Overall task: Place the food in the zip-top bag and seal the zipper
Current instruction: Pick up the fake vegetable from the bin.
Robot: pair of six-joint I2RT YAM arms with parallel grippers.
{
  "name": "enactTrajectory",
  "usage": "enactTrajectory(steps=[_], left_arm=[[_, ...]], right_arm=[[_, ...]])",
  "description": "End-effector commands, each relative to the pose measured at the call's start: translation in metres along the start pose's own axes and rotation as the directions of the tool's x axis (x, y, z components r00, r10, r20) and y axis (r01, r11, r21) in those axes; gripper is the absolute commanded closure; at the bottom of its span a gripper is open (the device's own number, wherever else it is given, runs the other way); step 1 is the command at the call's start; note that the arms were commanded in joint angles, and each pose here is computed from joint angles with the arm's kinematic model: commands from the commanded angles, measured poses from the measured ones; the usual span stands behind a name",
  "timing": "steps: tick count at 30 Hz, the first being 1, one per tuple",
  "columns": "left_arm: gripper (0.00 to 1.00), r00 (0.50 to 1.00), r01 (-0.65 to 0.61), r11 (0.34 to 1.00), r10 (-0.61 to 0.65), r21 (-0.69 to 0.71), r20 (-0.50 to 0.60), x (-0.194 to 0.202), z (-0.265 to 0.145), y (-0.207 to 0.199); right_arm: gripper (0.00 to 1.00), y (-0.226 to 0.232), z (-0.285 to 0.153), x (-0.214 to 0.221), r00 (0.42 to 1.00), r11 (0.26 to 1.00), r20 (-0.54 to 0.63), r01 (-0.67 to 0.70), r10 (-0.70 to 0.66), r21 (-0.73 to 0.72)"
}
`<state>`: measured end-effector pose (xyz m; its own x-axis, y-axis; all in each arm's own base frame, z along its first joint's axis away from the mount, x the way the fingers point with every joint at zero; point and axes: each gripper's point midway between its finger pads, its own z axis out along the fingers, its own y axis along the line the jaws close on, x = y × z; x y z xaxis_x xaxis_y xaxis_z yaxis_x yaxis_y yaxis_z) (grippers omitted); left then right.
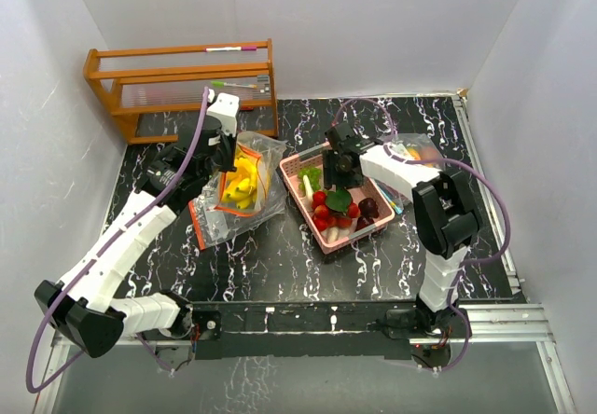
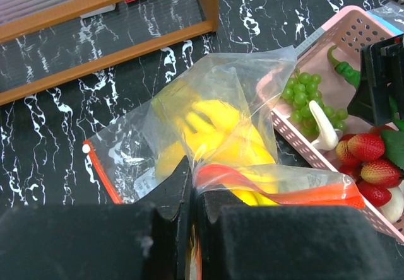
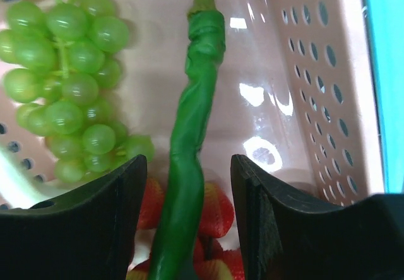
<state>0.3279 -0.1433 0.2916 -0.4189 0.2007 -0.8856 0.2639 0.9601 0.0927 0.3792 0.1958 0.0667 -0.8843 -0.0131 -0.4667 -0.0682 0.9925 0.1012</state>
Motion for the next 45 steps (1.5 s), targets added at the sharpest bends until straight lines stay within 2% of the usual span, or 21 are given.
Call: enactTrajectory(steps=[1,3,5,7,12,16,19,29,34,45], left_arm=[[1.00,0.998,0.016,1.000,-0.015,-0.007,0.066,-0.017,-0.010,0.003],[1.00,0.998,0.015,1.000,-0.014,-0.011,0.067,-0.017,-0.010,0.004],[1.00,0.998,0.014,1.000,-0.014,-0.011,0.064,-0.016,-0.009,0.004],[1.00,0.998,0.013,1.000,-0.012,-0.010,0.063,-0.016,-0.009,0.004],[1.00,0.998,0.014,1.000,-0.013,-0.012,0.065,-0.017,-0.008,0.004],[1.00,0.998,0.011,1.000,-0.010,-0.015,0.066,-0.018,-0.009,0.004],[1.00,0.998,0.010,1.000,-0.009,-0.017,0.067,-0.019,-0.008,0.005],[1.00,0.998,0.014,1.000,-0.014,0.001,0.057,-0.019,-0.001,-0.001],[1.00,1.000,0.021,0.999,-0.021,-0.026,0.006,-0.015,0.014,-0.002],[1.00,0.998,0.047,0.998,-0.045,0.032,-0.054,-0.005,0.061,-0.029]], right_arm=[[0.43,-0.010,0.021,0.007,1.000,0.999,0.009,0.002,-0.002,0.039],[0.48,-0.014,0.024,0.013,1.000,0.999,0.003,0.000,0.000,0.049],[0.67,-0.013,0.022,0.013,1.000,0.999,0.009,0.003,-0.003,0.042],[0.77,-0.010,0.015,0.007,1.000,1.000,0.029,0.010,-0.011,0.026],[0.87,0.006,-0.030,-0.029,0.988,0.998,0.153,0.023,-0.014,-0.058],[0.88,0.028,-0.094,-0.063,0.949,0.978,0.312,0.031,0.036,-0.206],[0.88,0.030,-0.129,-0.076,0.910,0.968,0.408,0.032,0.075,-0.249],[0.88,0.033,-0.178,-0.075,0.879,0.945,0.474,0.106,0.056,-0.309],[0.88,0.047,-0.204,-0.061,0.894,0.902,0.447,0.172,0.025,-0.395],[0.88,0.074,-0.248,0.006,0.946,0.749,0.314,0.263,-0.077,-0.608]])
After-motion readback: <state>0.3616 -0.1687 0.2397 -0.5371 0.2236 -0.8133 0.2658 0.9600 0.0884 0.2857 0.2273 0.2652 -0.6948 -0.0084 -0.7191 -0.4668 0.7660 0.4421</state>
